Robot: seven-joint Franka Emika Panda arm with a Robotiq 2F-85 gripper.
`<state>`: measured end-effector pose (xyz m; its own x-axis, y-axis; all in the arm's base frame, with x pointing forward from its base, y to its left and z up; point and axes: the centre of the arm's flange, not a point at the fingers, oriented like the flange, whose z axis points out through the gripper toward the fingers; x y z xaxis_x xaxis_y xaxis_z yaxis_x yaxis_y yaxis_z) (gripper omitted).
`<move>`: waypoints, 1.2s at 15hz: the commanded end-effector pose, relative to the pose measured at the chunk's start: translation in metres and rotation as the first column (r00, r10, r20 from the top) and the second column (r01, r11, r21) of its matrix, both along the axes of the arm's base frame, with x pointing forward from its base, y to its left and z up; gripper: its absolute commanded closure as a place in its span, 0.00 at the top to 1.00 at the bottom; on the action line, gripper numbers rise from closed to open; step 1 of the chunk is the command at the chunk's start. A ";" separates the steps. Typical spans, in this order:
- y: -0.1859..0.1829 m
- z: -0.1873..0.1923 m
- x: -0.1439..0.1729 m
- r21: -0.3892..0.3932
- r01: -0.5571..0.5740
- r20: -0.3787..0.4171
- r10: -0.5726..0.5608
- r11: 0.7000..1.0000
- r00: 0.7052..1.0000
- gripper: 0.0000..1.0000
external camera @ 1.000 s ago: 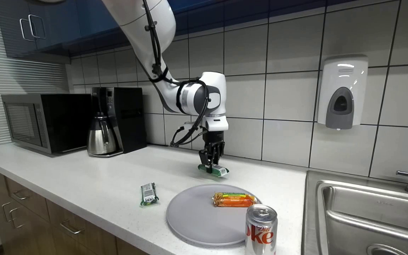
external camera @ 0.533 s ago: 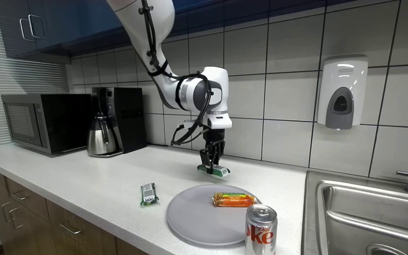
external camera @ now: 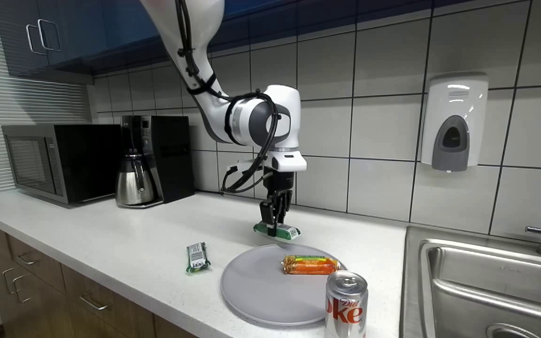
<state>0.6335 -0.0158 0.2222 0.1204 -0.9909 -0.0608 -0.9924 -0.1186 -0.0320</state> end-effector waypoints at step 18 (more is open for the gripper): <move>-0.054 -0.010 -0.046 -0.020 -0.466 0.009 0.466 0.885 0.885 0.18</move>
<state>0.6016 -0.0617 0.2038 0.5098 -0.8592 -0.0443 -0.8603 -0.5091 -0.0272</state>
